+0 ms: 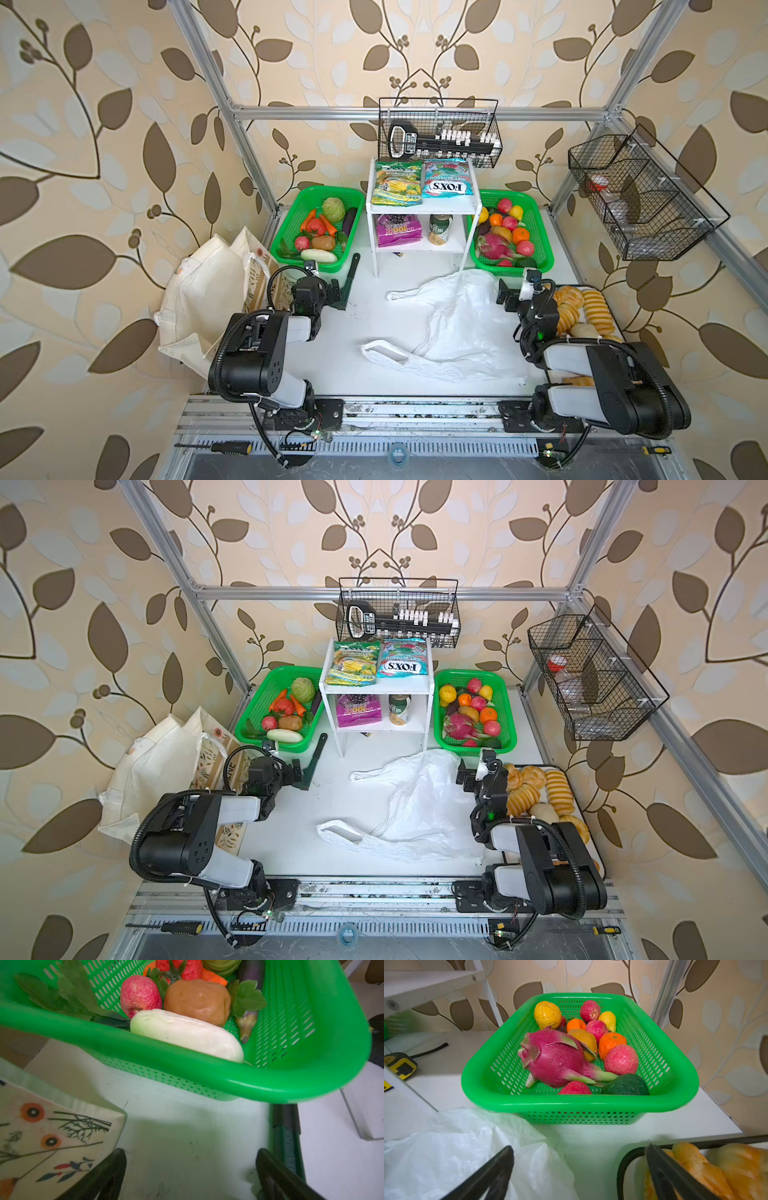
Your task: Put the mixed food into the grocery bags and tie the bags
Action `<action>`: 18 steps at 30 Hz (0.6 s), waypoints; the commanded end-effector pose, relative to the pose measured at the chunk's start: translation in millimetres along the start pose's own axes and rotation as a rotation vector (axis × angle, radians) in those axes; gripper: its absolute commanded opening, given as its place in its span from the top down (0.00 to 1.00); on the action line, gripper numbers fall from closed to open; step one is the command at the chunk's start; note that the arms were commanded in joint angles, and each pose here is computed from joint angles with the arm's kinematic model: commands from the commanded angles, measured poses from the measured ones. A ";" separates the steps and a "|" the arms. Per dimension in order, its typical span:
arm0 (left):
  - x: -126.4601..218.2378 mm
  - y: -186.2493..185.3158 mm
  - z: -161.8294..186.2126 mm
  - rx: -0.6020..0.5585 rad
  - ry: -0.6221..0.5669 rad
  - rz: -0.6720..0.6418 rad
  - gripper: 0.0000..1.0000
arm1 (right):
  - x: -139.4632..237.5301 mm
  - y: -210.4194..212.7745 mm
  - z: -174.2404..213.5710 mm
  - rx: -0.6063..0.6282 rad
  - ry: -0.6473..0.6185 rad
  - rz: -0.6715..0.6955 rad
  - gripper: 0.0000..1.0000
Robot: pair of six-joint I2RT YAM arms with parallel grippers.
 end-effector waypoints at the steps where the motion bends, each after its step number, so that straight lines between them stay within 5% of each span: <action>1: -2.4 -1.3 -22.3 -0.006 -0.075 -0.004 0.01 | -4.3 -4.1 -12.9 0.010 -0.043 0.024 0.00; 18: -1.6 -1.3 -21.8 -0.008 -0.076 -0.001 0.01 | -6.5 -5.3 -12.1 -0.003 -0.039 -0.004 0.00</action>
Point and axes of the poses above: each gripper's point midway between its finger pads, its own x axis back along the fingers, its own y axis along the line the jaws close on, z = x × y, the point moved 4 cm from there along x, back along the fingers, and after that the axes turned 11 degrees about x, right-handed, at the moved point
